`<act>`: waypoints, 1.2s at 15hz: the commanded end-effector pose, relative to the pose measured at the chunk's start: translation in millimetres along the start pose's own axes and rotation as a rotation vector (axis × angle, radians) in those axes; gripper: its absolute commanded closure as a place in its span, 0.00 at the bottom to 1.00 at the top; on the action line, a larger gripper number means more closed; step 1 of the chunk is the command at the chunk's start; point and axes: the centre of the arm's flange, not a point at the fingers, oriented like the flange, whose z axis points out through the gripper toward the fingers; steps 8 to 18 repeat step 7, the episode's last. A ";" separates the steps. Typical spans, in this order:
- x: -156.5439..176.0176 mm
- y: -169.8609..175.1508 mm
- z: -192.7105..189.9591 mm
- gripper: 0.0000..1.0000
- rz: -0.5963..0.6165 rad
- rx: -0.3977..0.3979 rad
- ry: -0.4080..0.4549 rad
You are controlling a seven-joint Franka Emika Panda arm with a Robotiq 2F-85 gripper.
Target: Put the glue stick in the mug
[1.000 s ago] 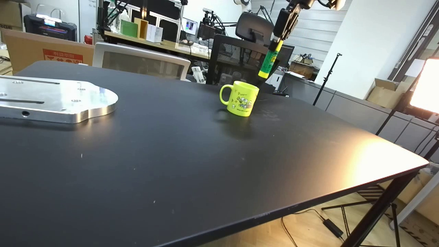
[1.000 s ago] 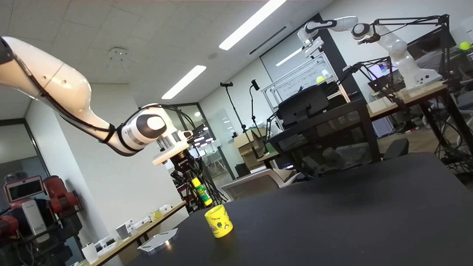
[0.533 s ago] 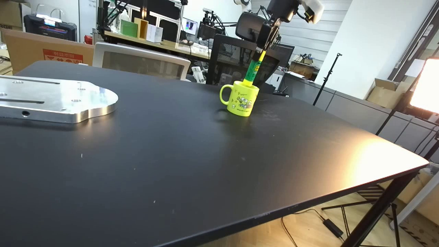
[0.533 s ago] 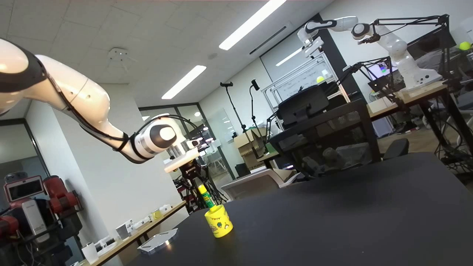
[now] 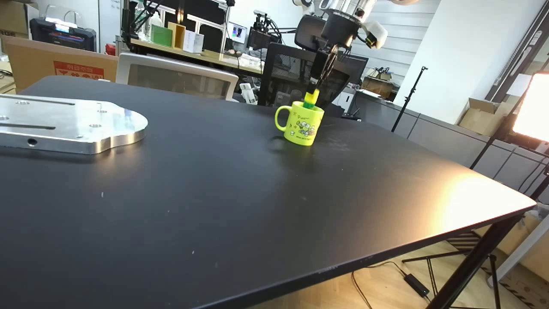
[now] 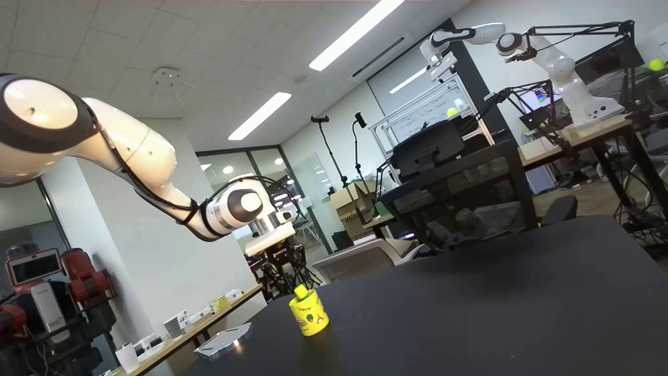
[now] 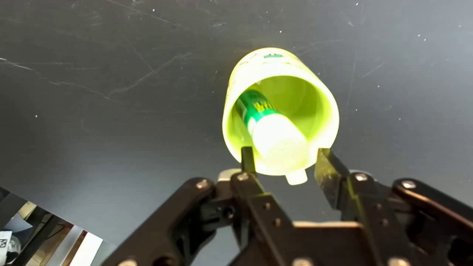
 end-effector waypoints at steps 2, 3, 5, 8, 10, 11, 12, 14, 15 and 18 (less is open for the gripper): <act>10.5 1.2 -24.3 0.15 -0.016 -0.021 0.027; 10.1 -1.0 -30.5 0.07 -0.016 -0.026 0.038; 7.5 -6.7 -44.1 0.00 -0.003 -0.040 0.056; 14.2 -1.4 -30.9 0.06 -0.016 -0.025 0.052; 14.2 -1.4 -30.9 0.06 -0.016 -0.025 0.052; 14.2 -1.4 -30.9 0.06 -0.016 -0.025 0.052; 14.2 -1.4 -30.9 0.06 -0.016 -0.025 0.052; 14.2 -1.4 -30.9 0.06 -0.016 -0.025 0.052; 14.2 -1.4 -30.9 0.06 -0.016 -0.025 0.052; 14.2 -1.4 -30.9 0.06 -0.016 -0.025 0.052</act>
